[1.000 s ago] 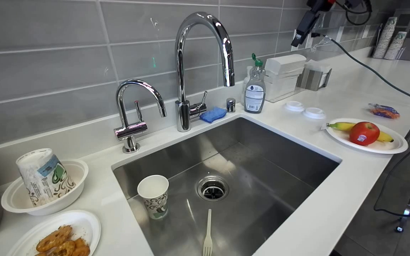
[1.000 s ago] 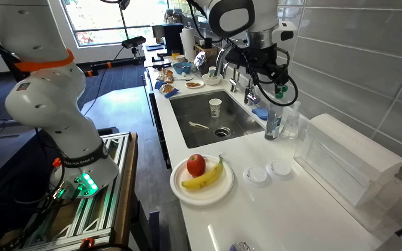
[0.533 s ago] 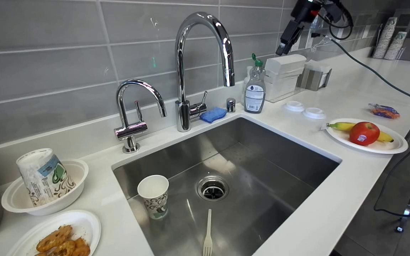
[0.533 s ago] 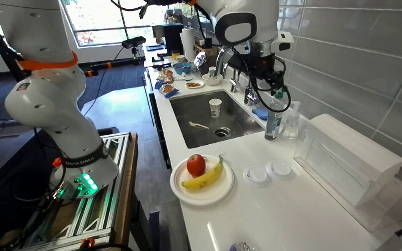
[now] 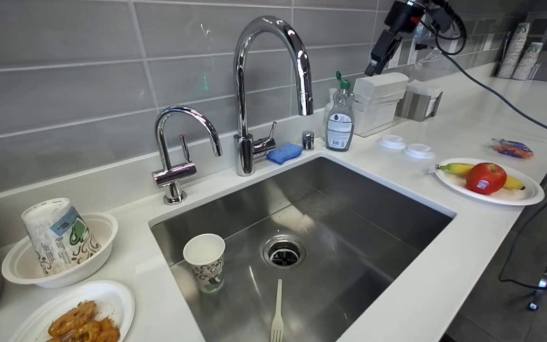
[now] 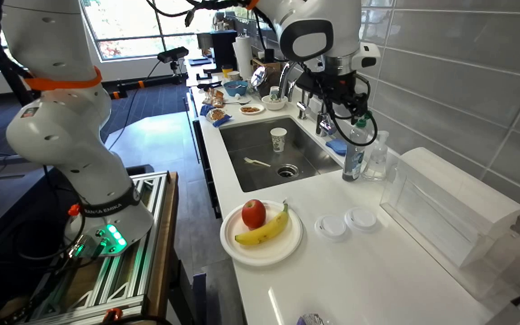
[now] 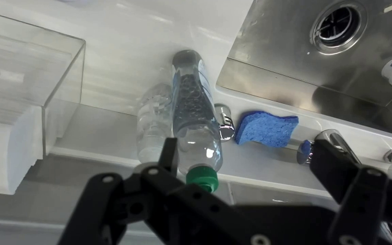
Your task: Move the left bottle backwards
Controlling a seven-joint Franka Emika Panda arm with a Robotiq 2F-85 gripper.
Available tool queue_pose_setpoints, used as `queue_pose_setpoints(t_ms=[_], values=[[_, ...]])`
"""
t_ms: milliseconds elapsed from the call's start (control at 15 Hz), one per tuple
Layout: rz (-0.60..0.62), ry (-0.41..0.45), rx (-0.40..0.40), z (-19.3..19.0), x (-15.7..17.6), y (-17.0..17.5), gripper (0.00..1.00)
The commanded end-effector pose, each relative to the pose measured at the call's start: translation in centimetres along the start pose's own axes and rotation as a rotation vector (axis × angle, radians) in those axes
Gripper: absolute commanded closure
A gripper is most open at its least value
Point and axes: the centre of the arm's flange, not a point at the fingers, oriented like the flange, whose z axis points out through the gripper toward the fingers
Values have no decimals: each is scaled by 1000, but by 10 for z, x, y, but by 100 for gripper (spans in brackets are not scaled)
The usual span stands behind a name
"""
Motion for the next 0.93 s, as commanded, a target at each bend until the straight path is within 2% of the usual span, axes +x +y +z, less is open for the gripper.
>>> queue_pose_setpoints(t_ms=[0, 533, 867], values=[[-22, 22, -15, 29, 8, -1, 0], [-95, 120, -135, 53, 14, 3, 0], [-107, 150, -108, 58, 17, 3, 0]])
